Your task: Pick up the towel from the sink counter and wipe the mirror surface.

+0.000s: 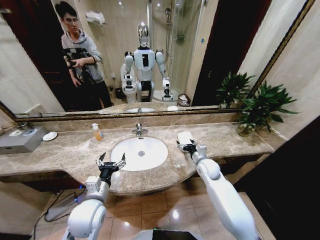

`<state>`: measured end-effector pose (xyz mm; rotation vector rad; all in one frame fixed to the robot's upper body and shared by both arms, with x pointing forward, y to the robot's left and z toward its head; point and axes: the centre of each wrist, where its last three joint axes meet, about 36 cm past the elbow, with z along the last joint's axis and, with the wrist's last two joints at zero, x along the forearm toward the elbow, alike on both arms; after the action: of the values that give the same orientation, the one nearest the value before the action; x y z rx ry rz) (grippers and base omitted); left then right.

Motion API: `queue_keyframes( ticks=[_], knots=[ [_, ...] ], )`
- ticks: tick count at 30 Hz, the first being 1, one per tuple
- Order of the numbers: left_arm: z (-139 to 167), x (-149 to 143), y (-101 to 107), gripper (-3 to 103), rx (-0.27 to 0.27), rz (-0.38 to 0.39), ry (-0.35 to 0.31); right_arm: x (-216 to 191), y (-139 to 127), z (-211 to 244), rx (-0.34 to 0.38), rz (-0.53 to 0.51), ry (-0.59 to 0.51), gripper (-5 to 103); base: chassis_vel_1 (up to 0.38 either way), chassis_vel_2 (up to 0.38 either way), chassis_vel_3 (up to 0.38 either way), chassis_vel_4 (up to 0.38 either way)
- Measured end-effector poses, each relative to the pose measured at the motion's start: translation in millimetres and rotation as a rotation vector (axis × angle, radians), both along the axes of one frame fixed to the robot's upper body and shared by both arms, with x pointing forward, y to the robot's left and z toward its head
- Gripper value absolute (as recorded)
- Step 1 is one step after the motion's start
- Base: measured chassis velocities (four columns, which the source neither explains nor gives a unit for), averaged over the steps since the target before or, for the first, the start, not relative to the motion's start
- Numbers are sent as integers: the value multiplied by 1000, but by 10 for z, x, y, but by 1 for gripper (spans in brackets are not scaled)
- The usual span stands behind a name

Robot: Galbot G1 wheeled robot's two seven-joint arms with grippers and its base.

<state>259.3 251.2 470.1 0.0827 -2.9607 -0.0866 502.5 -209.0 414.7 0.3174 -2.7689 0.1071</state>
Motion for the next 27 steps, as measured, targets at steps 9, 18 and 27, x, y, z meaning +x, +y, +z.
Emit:
queue_keyframes(
  ticks=[9,18,27],
  knots=[
    [0,0,0,100,0,0,0,386,-87,22,-109,6,33,100,0,0,0,0],
    [0,0,0,100,0,0,0,562,-169,-101,-67,-15,111,100,0,0,0,0],
    [0,0,0,100,0,0,0,606,-310,-196,-58,-45,151,100,0,0,0,0]
  ],
)
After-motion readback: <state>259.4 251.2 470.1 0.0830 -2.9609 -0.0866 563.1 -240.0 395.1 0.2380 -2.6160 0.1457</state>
